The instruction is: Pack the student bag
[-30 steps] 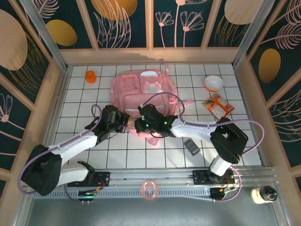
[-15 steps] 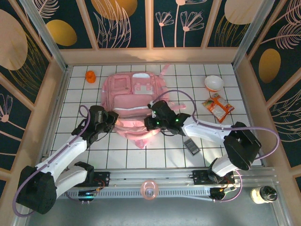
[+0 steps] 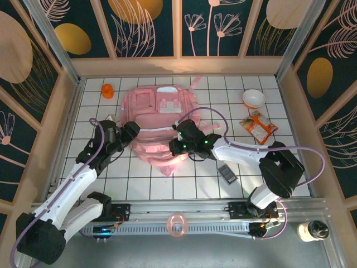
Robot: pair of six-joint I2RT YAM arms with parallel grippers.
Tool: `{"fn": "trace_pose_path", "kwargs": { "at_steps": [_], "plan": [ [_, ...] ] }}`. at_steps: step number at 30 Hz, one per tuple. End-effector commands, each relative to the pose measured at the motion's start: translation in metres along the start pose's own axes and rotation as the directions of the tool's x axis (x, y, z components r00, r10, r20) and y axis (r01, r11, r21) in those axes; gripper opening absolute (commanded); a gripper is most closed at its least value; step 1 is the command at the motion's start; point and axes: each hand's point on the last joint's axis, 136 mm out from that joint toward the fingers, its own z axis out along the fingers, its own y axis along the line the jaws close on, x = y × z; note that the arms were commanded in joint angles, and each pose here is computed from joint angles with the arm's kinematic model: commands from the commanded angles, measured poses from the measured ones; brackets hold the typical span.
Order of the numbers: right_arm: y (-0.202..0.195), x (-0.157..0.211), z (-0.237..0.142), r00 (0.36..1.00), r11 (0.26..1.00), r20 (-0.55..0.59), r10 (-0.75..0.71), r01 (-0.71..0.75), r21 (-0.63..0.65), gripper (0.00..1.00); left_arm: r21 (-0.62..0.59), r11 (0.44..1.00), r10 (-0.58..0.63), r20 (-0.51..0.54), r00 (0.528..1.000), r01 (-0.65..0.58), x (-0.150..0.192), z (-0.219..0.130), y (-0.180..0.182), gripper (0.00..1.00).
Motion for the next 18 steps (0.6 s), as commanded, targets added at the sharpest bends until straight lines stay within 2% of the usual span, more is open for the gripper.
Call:
{"fn": "trace_pose_path", "kwargs": {
  "at_steps": [1,2,3,5,6,9,10,11,12,16,18],
  "plan": [
    [0.014,-0.026,-0.016,0.997,0.997,0.077,-0.004,0.01,-0.079,0.0,0.055,0.901,0.417,0.167,0.893,-0.431,-0.035,-0.019,-0.043,0.58],
    [0.014,-0.027,-0.016,0.997,0.996,0.078,-0.002,0.009,-0.085,0.0,0.051,0.854,0.499,0.197,0.844,-0.517,-0.039,-0.023,-0.05,0.58],
    [0.014,-0.026,-0.017,0.997,0.996,0.076,-0.002,0.009,-0.088,0.0,0.047,0.787,0.591,0.228,0.774,-0.615,-0.043,-0.027,-0.058,0.59],
    [0.014,-0.027,-0.018,0.997,0.996,0.078,-0.002,0.009,-0.09,0.0,0.057,0.621,0.747,0.26,0.612,-0.782,-0.04,-0.031,-0.075,0.61],
    [0.014,-0.026,-0.018,0.997,0.996,0.077,-0.003,0.009,-0.089,0.0,0.07,0.519,0.815,0.26,0.518,-0.852,-0.035,-0.031,-0.08,0.62],
    [0.014,-0.029,-0.02,0.996,0.995,0.084,0.002,0.007,-0.098,0.0,0.179,0.233,0.933,0.236,0.272,-0.956,-0.006,-0.026,-0.088,0.62],
    [0.014,-0.03,-0.021,0.996,0.995,0.086,0.004,0.005,-0.104,0.0,0.249,0.114,0.957,0.233,0.174,-0.962,0.012,-0.024,-0.085,0.61],
    [0.014,-0.03,-0.021,0.996,0.994,0.087,0.007,0.003,-0.11,0.0,0.309,0.028,0.967,0.234,0.104,-0.951,0.027,-0.022,-0.079,0.61],
    [0.015,-0.031,-0.021,0.996,0.993,0.085,0.009,0.001,-0.118,0.0,0.357,-0.028,0.97,0.237,0.061,-0.934,0.039,-0.02,-0.075,0.61],
    [0.016,-0.03,-0.019,0.997,0.992,0.083,0.009,0.002,-0.126,0.0,0.484,-0.141,0.974,0.223,-0.034,-0.864,0.074,-0.003,-0.055,0.56],
    [0.017,-0.031,-0.019,0.996,0.992,0.085,0.01,0.001,-0.128,0.0,0.53,-0.213,0.972,0.196,-0.126,-0.821,0.098,0.008,-0.042,0.56]
  ]
}}
